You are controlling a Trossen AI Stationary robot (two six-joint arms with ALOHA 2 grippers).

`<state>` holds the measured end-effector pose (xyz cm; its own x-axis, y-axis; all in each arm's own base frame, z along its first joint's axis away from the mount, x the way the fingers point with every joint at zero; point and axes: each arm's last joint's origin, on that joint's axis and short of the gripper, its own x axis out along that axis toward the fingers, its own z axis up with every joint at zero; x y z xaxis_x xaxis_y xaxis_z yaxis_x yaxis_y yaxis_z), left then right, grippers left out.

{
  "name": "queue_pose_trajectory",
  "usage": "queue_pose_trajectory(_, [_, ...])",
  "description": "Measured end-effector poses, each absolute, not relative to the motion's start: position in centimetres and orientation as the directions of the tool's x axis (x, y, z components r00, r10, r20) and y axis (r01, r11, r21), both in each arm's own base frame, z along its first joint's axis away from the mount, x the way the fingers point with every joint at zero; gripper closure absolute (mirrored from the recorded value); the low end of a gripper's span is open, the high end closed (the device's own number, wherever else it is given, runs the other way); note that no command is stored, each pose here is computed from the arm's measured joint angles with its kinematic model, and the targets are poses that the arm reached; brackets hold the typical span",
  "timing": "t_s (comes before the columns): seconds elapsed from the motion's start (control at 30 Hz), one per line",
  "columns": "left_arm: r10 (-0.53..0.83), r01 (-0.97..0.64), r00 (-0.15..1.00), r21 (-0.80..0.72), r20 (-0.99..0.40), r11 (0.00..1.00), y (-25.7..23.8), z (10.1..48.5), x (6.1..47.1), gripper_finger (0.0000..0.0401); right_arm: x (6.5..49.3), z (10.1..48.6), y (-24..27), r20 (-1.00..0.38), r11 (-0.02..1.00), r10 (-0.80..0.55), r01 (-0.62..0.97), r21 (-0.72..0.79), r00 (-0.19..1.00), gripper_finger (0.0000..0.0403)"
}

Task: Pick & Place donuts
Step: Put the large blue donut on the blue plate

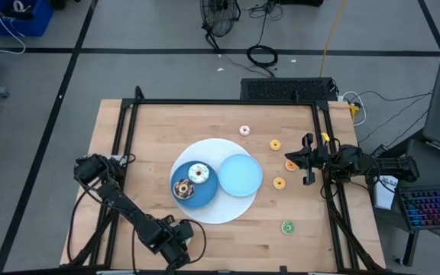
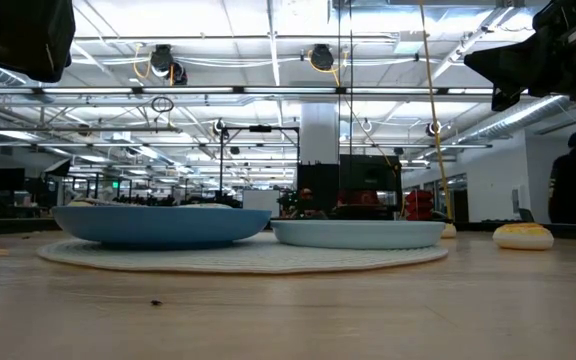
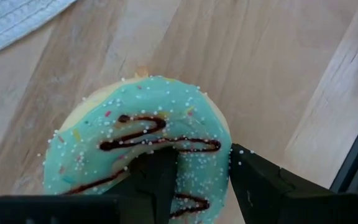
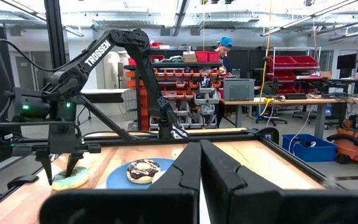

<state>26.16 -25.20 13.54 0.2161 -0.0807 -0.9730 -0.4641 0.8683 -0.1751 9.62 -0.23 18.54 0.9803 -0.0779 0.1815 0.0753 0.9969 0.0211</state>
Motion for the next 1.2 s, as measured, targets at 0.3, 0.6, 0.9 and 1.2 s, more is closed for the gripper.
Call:
queue_pose_trajectory(0.3, [-0.068, -0.462, 0.21, -0.16, -0.975, 0.872, -25.1, 13.4, 26.1, 0.0337, 9.6, 18.5, -0.2, 0.181, 0.997, -0.078, 0.076, 0.021, 0.98, 0.0403])
queue_pose_trajectory(0.6, [-0.081, -0.395, 0.235, -0.172, -0.969, 0.903, -25.2, 15.2, 26.8, 0.0387, 9.6, 18.5, -0.2, 0.182, 0.997, -0.078, 0.075, 0.021, 0.98, 0.0403])
queue_pose_trajectory(0.9, [0.044, -0.25, 0.256, -0.022, -0.966, 0.968, -22.8, 22.7, 30.6, 0.0389, 9.6, 18.5, -0.2, 0.181, 0.997, -0.078, 0.075, 0.021, 0.98, 0.0403])
queue_pose_trajectory(1.2, [0.174, -0.145, 0.267, 0.139, -0.948, 0.98, -17.8, 25.5, 33.6, 0.0387, 9.6, 18.5, -0.2, 0.182, 0.997, -0.078, 0.076, 0.021, 0.98, 0.0403])
